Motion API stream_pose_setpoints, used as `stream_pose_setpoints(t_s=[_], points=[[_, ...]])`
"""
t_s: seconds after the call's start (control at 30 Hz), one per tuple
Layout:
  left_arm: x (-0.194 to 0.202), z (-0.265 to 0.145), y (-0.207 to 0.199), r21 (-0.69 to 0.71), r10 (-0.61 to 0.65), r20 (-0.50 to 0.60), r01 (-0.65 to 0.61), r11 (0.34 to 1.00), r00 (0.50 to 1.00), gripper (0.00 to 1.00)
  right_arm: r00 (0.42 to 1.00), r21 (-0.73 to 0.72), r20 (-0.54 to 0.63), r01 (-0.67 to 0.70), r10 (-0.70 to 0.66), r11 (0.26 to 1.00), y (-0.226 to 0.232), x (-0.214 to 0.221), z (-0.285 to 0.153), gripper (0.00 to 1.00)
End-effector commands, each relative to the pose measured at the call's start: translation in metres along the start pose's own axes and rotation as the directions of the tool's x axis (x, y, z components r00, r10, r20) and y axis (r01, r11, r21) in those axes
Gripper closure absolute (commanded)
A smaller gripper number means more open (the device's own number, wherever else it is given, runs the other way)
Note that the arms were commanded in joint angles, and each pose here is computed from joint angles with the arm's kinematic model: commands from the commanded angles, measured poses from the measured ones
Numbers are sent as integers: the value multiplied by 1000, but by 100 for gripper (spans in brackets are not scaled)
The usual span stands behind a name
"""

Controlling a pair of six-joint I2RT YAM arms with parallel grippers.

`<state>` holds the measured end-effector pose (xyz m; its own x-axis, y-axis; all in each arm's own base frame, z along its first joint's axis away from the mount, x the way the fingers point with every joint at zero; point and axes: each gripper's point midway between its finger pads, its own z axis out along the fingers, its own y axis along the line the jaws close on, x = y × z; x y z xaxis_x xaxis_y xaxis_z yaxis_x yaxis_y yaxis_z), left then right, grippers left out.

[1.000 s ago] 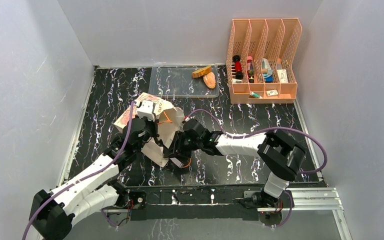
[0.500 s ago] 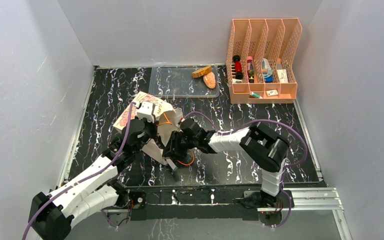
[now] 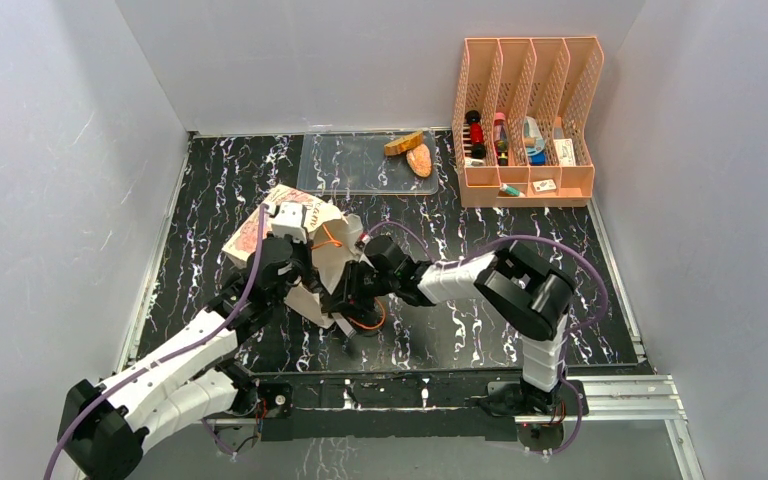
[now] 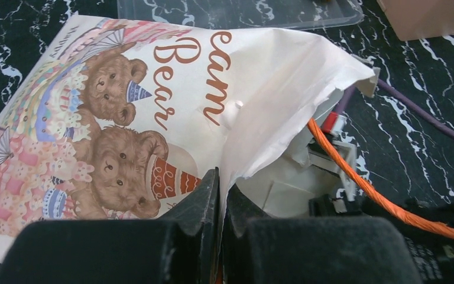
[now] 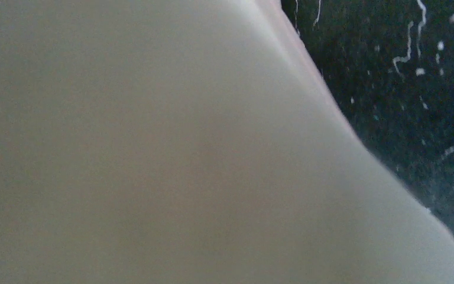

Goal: Take the fake bread out of the paper bag
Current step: Take out the fake bread from the paper bag.

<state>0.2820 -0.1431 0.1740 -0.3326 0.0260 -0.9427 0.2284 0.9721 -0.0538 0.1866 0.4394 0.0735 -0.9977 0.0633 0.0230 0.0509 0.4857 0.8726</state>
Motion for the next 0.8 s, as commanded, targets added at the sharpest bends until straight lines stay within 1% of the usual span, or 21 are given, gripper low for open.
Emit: stream_pose_setpoints(t_s=[0.0,0.17,0.3,0.43,0.57,0.77], points=[[-22,1,16,-123,-46,52,52,991,998,100,993,-101,59,103,-98,989,34,-4,-28,100],[-21,3,25,-190,-54,38,60,980,998,100,988,-103,96,134,-124,986,39,-4,-47,100],[-19,2,32,-230,-49,30,55,972,998,100,986,-105,105,143,-132,984,39,-3,-56,100],[-19,0,43,-298,-49,25,54,953,998,100,981,-95,113,169,-158,981,40,3,-69,100],[-17,-4,56,-377,-42,9,43,925,999,100,972,-77,144,199,-187,977,41,8,-92,100],[-17,-14,80,-519,-30,1,27,854,1000,100,949,-50,217,246,-230,968,50,7,-133,100]])
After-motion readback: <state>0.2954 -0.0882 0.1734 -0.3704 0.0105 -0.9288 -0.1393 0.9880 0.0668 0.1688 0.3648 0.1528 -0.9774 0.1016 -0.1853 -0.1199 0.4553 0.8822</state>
